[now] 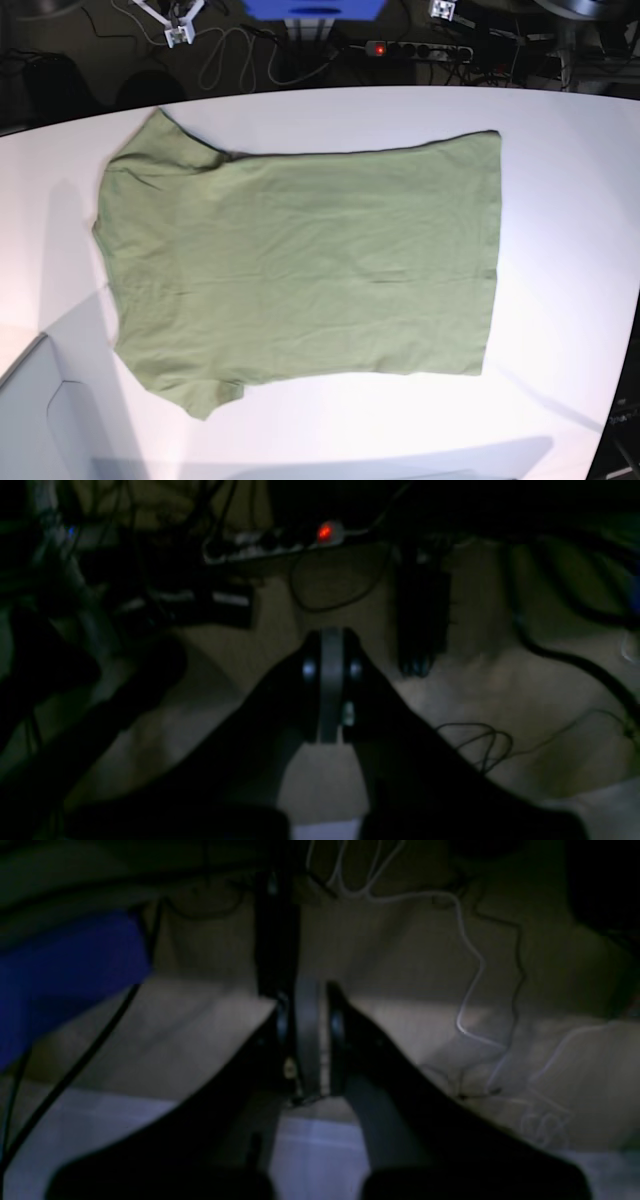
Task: Fold the T-shirt properly
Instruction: 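Move both grippers down to the shirt's shoulder edge, then grasp the shoulder edge of the green shirt with both grippers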
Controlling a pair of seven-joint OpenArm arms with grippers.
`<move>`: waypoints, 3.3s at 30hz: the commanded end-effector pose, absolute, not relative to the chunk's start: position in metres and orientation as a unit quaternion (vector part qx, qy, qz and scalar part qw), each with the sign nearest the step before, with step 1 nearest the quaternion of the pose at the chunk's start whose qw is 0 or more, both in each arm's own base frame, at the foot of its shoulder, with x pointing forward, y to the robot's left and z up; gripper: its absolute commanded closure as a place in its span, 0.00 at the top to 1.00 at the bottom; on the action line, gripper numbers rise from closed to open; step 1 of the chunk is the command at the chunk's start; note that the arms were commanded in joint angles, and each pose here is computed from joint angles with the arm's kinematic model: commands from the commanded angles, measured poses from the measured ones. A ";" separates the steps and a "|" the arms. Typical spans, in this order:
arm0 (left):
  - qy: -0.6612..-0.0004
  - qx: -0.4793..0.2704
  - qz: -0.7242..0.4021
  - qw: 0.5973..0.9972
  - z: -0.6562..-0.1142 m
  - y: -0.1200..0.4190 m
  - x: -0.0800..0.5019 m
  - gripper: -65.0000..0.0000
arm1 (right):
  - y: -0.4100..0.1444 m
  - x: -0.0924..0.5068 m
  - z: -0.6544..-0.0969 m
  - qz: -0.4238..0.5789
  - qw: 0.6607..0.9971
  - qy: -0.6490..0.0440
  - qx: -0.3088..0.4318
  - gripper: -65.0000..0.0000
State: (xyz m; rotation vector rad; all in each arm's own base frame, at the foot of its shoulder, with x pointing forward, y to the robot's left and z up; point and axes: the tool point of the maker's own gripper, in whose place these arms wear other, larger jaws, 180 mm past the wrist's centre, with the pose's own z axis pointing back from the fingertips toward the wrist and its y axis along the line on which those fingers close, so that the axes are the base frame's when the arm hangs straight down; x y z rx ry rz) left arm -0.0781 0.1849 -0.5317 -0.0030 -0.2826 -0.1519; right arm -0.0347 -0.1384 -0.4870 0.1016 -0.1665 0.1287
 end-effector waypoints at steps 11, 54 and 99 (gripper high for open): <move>-0.283 0.003 -0.099 0.954 -0.422 0.179 -0.010 0.00 | -0.155 0.021 -0.389 0.090 0.974 -0.205 0.019 0.00; -0.452 0.040 0.099 0.886 -0.415 0.264 0.146 0.51 | -0.154 0.095 -0.371 0.129 0.948 -0.290 0.016 0.53; -0.431 0.022 0.100 0.897 -0.435 0.248 0.140 0.00 | -0.203 0.145 -0.395 0.069 0.946 -0.316 -0.036 0.65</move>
